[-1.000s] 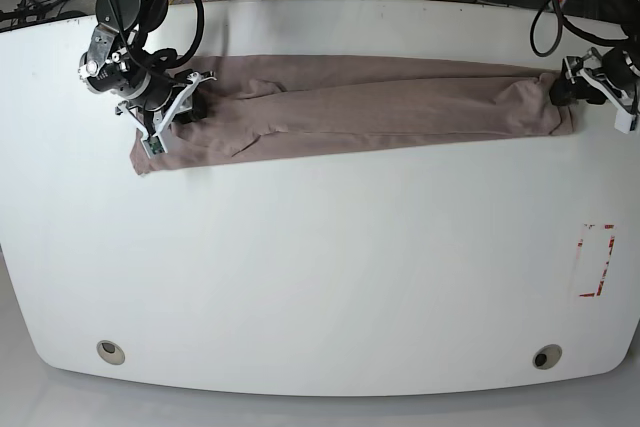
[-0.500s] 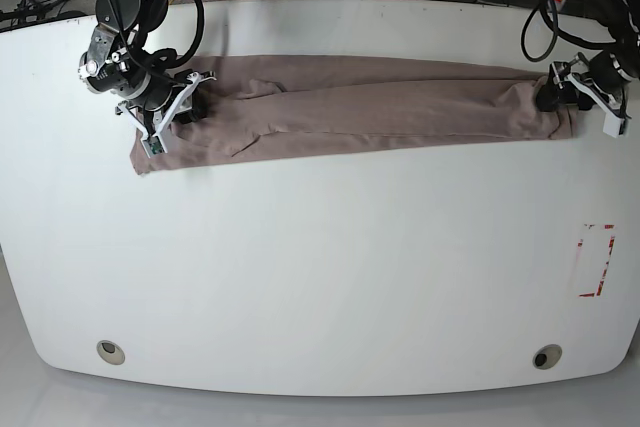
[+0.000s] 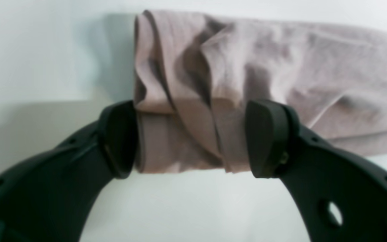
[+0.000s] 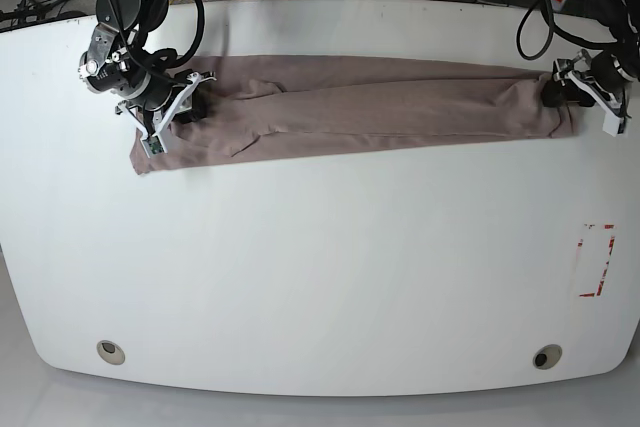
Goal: Fold the T-shirt properly
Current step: 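Pull the folded shirt strip taut with both grippers and lower it, then carry the strip end with the left gripper toward the right gripper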
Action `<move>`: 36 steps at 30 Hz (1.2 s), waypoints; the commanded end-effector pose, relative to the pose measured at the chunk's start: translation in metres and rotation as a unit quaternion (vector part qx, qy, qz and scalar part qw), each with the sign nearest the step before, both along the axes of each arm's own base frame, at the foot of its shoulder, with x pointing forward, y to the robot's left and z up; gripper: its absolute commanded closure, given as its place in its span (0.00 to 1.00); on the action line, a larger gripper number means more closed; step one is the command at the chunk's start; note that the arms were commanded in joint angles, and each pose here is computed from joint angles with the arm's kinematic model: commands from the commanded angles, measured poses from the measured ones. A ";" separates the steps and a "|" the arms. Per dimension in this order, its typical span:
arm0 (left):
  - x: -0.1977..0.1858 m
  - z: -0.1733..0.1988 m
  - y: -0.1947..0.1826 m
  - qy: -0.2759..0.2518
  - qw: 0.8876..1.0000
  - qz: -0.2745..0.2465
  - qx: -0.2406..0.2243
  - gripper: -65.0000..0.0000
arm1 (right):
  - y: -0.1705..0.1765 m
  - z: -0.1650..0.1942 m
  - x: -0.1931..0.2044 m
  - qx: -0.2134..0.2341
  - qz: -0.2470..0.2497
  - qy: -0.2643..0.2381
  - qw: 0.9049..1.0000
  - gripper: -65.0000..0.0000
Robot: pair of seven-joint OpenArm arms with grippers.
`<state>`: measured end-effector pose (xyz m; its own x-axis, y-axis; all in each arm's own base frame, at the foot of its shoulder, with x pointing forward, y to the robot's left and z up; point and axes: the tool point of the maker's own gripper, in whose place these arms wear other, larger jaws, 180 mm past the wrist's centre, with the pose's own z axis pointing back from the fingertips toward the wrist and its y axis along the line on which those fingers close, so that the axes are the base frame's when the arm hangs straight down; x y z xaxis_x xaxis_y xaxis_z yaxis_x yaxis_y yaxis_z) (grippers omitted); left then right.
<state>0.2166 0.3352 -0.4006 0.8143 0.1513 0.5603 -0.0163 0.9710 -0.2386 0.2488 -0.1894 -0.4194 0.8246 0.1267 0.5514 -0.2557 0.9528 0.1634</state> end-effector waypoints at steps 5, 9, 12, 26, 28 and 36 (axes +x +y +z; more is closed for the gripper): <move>-0.004 0.016 0.023 -0.009 0.999 0.017 0.029 0.25 | -0.008 0.000 -0.003 -0.019 -0.003 0.010 1.000 0.81; -0.003 0.017 0.023 -0.012 0.999 0.017 0.030 0.25 | -0.008 0.000 -0.003 -0.019 -0.003 0.010 1.000 0.81; -0.003 0.016 0.022 -0.010 0.999 0.015 0.030 0.25 | -0.008 0.000 -0.003 -0.019 -0.003 0.010 1.000 0.81; 0.009 -0.001 0.016 0.010 0.999 0.002 0.040 0.25 | -0.008 0.000 -0.003 -0.019 -0.003 0.010 1.000 0.81; 0.005 -0.007 0.017 0.020 0.999 0.006 0.032 0.25 | -0.008 0.000 -0.003 -0.019 -0.003 0.010 1.000 0.81; 0.004 -0.010 0.016 0.023 0.999 0.006 0.031 0.63 | -0.008 0.000 -0.003 -0.019 -0.003 0.010 1.000 0.81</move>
